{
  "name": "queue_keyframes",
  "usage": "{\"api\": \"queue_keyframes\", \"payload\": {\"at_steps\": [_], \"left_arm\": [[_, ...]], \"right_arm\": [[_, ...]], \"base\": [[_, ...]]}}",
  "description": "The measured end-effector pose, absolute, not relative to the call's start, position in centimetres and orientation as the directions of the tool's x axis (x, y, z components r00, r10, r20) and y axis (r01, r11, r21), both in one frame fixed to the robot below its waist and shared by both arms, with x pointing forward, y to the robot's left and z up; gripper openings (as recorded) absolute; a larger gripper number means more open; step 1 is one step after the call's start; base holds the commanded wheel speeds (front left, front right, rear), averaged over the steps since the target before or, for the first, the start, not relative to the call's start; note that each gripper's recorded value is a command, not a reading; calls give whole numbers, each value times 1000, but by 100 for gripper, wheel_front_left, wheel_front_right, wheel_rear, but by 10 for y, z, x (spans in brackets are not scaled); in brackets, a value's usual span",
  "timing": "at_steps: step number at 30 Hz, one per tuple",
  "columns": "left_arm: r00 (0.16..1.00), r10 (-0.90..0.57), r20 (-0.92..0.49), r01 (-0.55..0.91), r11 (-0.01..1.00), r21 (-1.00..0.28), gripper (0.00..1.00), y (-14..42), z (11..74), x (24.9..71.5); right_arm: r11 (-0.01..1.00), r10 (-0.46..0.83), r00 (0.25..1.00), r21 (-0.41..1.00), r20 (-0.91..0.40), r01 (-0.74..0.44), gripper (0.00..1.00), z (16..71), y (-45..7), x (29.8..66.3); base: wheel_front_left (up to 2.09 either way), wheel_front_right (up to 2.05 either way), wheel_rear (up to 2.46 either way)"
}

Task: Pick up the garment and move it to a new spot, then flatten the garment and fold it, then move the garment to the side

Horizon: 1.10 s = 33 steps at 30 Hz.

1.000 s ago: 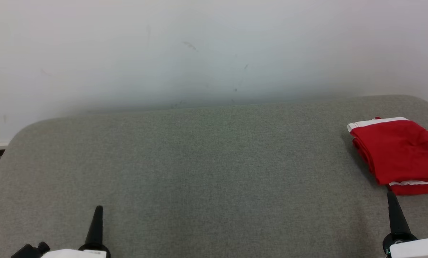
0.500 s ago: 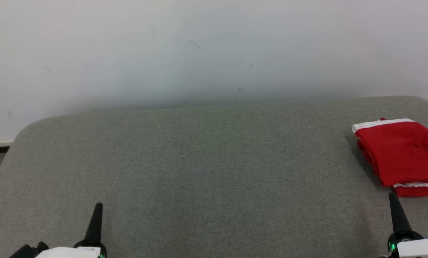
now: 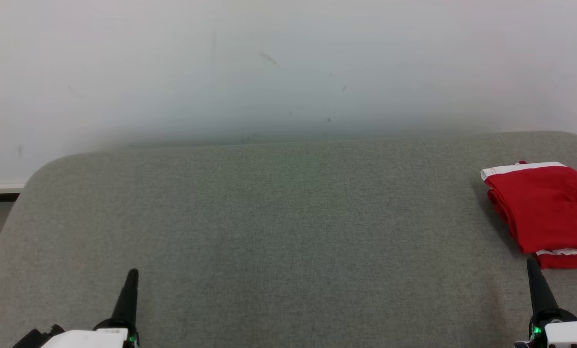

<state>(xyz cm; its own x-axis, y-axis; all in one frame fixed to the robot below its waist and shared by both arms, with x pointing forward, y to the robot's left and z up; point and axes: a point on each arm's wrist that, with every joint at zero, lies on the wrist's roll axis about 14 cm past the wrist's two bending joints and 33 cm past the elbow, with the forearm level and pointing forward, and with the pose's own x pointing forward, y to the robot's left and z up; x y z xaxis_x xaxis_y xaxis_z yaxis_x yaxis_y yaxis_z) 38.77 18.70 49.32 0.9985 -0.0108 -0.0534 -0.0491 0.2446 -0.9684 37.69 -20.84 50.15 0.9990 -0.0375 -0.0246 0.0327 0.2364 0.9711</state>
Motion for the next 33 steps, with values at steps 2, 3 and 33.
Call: {"api": "queue_keyframes", "payload": {"at_steps": [2,3,33], "left_arm": [[999,-11,-52,-48,223,-974,0,188,494,388],[999,-10,-50,-47,214,-976,0,188,494,388],[1000,-3,-16,-16,13,-1000,0,198,503,388]], "right_arm": [[221,-38,999,975,-23,31,0,502,-208,378],[212,-37,999,977,-22,30,0,502,-208,378],[17,-2,1000,1000,-10,10,0,504,-201,387]], "base": [[0,0,0],[0,0,0],[0,0,0]]}}
